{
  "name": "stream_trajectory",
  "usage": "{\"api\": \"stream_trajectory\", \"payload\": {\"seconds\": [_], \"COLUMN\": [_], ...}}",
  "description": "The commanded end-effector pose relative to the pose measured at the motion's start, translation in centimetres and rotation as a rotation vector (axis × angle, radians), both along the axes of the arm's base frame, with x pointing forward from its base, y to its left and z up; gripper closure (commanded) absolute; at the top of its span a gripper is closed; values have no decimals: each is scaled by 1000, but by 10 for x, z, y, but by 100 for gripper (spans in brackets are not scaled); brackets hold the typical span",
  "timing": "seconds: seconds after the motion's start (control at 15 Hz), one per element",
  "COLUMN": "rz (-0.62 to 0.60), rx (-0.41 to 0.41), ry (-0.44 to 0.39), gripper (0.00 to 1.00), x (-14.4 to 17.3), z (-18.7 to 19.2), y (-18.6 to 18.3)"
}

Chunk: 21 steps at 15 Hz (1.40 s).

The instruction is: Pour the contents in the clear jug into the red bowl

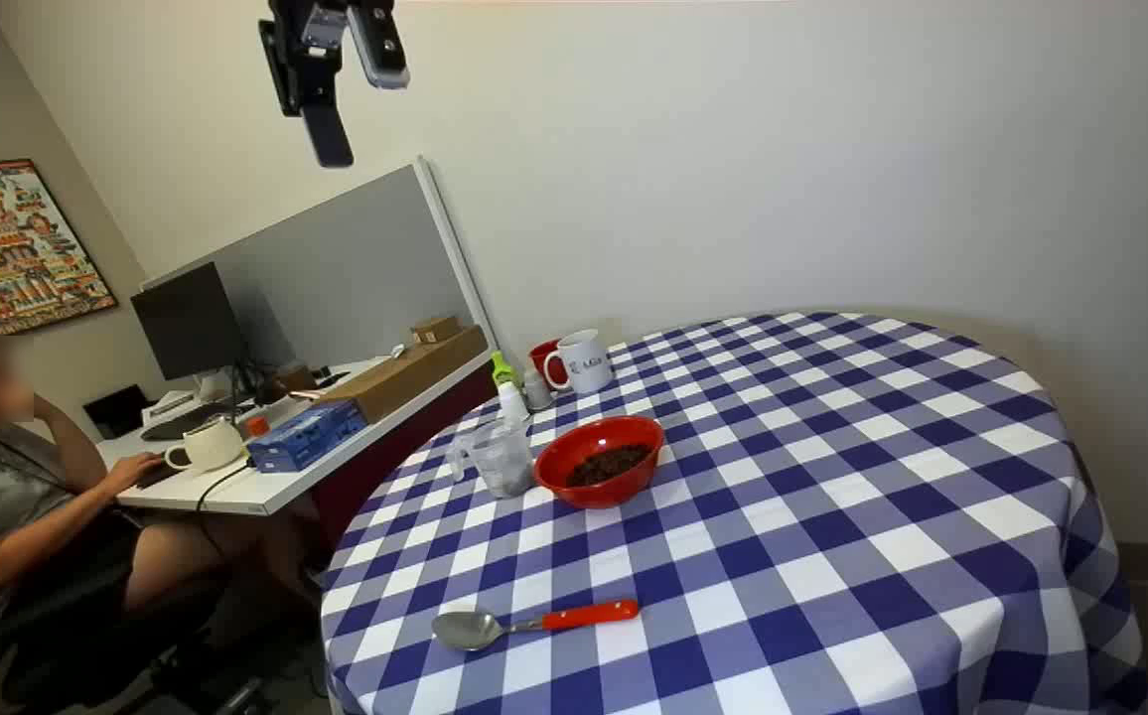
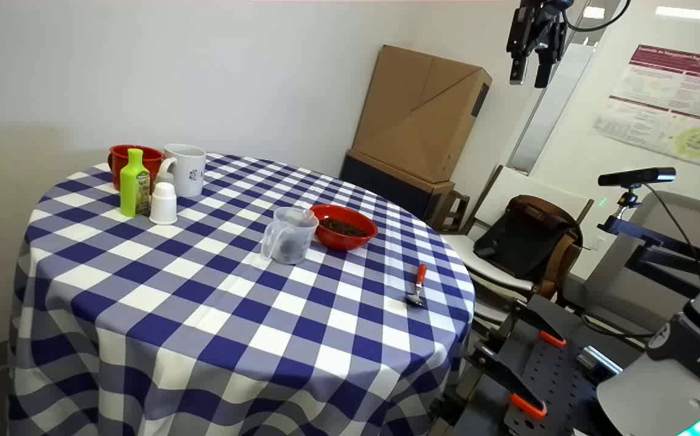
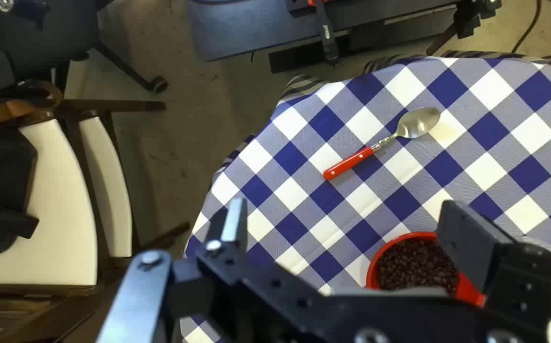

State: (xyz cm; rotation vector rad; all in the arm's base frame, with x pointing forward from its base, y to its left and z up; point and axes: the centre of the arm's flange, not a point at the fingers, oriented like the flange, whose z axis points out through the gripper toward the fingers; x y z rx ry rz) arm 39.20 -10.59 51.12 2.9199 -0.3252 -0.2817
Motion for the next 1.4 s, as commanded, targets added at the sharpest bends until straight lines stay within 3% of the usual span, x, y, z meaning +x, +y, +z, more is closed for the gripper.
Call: {"api": "stream_trajectory", "payload": {"seconds": [0.0, 0.13, 0.33, 0.87, 1.13, 1.2, 1.33], "rz": [0, 167, 319, 754, 977, 884, 942], "rx": [0, 8, 39, 77, 69, 55, 53], "ry": [-1, 19, 46, 116, 162, 151, 160], "gripper": [0, 0, 0, 0, 0, 0, 0], "x": [0, 1, 11, 30, 22, 20, 17], "z": [0, 1, 1, -24, -26, -30, -30], "y": [0, 7, 30, 155, 209, 196, 212]}}
